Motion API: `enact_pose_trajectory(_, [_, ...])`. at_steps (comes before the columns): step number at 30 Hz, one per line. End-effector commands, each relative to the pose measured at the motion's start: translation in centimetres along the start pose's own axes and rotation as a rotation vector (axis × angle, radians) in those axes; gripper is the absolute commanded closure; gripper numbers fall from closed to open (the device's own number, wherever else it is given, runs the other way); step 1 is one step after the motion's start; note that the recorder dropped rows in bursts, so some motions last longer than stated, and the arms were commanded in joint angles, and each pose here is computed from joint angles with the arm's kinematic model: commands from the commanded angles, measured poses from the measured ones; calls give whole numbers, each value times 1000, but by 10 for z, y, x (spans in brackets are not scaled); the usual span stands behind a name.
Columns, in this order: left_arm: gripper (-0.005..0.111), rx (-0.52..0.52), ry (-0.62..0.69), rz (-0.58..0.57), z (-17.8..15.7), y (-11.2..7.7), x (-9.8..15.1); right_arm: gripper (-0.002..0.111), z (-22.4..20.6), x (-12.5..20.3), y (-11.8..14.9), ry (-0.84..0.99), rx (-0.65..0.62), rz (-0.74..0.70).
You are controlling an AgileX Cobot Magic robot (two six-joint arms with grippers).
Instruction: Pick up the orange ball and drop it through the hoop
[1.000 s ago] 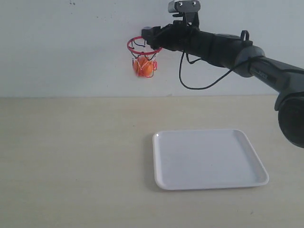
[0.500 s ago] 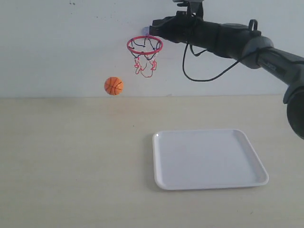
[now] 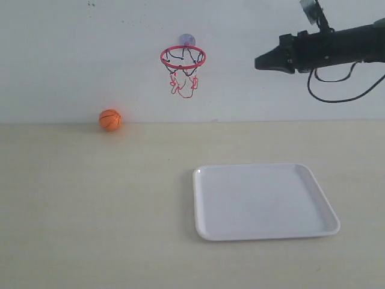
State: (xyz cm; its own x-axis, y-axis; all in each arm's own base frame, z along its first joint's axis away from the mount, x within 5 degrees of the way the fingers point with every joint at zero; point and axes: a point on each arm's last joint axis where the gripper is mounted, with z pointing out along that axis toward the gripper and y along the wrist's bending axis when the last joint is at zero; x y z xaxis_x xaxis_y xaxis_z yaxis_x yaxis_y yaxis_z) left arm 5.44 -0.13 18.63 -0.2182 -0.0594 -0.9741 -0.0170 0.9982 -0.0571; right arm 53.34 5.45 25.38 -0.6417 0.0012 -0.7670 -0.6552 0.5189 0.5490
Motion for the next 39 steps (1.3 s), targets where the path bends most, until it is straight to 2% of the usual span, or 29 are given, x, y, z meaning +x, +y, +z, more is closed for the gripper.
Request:
enact_pose_trajectory(1, [103, -1, -4, -14, 0, 0, 1, 109, -23, -8, 18, 133, 167, 44])
enact_pose_trajectory(4, [103, 1, -4, -14, 0, 0, 1, 109, -40, -5, 50, 166, 159, 23])
enact_pose_trajectory(8, [103, 1, -4, -14, 0, 0, 1, 109, -57, 21, 80, 246, 149, -15])
enact_pose_trajectory(11, [103, 1, -4, -14, 0, 0, 1, 109, -66, 46, 98, 291, 138, 56])
enact_pose_trajectory(15, [103, 1, -4, -14, 0, 0, 1, 109, -77, 60, 118, 306, 139, 104])
enact_pose_trajectory(33, [103, 1, -4, -14, 0, 0, 1, 109, -80, 57, 122, 301, 145, 92])
enact_pose_trajectory(36, [103, 1, -4, -14, 0, 0, 1, 109, -90, 48, 140, 271, 152, 46])
enact_pose_trajectory(39, [103, 1, -4, -14, 0, 0, 1, 109, -109, 34, 172, 204, 177, -8])
